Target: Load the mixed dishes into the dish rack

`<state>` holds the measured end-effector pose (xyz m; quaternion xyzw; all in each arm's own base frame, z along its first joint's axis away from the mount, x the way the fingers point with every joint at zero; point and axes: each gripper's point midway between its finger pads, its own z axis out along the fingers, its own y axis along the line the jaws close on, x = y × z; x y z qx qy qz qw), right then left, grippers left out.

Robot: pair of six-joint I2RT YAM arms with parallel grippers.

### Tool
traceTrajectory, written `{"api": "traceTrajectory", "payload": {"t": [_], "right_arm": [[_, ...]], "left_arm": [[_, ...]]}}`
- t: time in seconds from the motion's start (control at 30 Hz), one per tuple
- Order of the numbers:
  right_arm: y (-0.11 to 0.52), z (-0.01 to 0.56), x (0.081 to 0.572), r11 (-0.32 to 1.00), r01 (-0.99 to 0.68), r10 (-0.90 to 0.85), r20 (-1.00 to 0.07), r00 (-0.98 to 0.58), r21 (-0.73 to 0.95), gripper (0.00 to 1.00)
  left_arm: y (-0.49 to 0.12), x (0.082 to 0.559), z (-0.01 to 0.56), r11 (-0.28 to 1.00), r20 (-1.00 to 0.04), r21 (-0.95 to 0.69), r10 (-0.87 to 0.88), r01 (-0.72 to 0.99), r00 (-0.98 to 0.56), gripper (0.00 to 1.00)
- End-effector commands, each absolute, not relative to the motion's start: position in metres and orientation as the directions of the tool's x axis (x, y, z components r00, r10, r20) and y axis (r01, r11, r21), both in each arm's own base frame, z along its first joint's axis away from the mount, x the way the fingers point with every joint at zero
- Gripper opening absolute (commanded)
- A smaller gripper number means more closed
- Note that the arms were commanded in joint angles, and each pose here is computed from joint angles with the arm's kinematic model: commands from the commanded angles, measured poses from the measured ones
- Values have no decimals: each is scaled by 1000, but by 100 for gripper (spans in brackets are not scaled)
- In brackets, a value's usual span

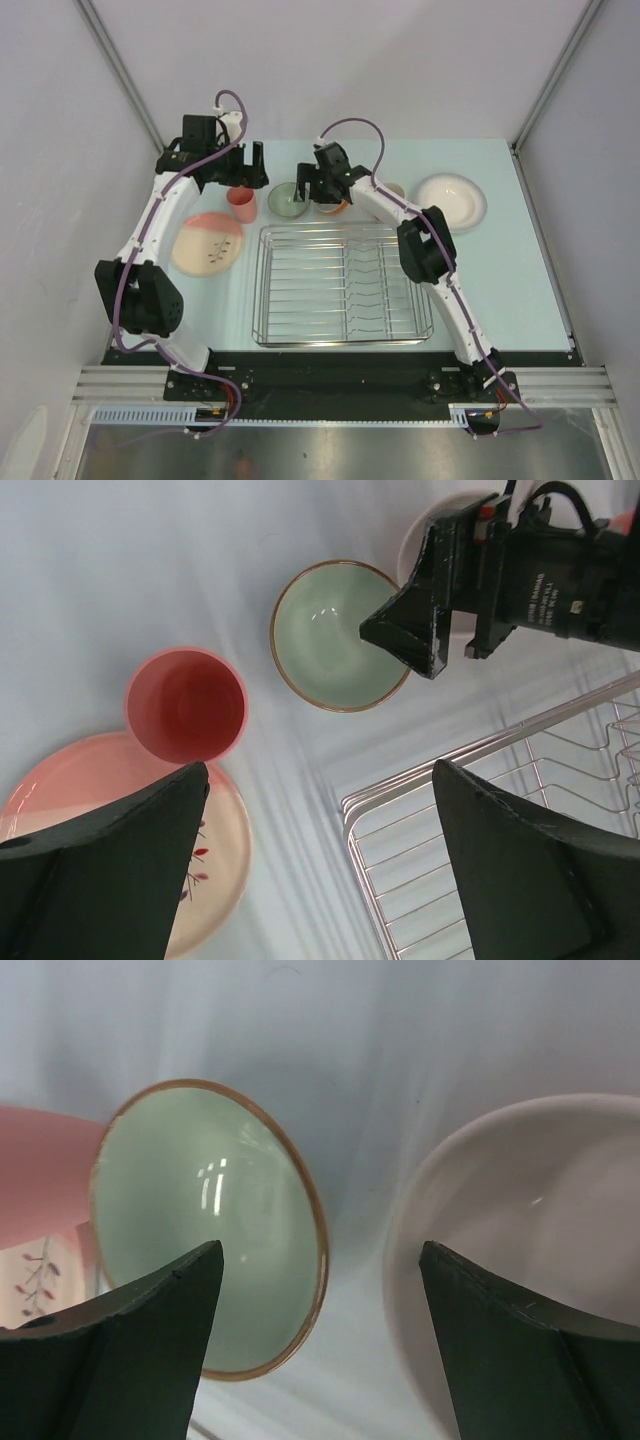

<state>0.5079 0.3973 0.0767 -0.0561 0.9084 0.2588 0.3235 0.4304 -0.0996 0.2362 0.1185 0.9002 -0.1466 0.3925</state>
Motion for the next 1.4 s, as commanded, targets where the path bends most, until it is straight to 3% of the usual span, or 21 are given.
{"api": "traceTrajectory", "payload": {"t": [0.0,0.3,0.9,1.37], "right_arm": [[414,86,512,835,-300,76,-637,-767,461,85],[420,97,509,828,-326,62,-652,-755,457,84],[358,132,514,864,-267,102,-668,-737,426,89],[400,162,496,828,-367,54,-713,-699,423,89]], "left_arm": [[-99,428,259,919,-793,-171,86,355,-603,100],[-96,426,248,918,-780,-187,78,350,-621,100],[-103,422,242,900,-768,-227,69,372,-637,100],[-102,420,241,899,-770,-221,77,378,-633,99]]}}
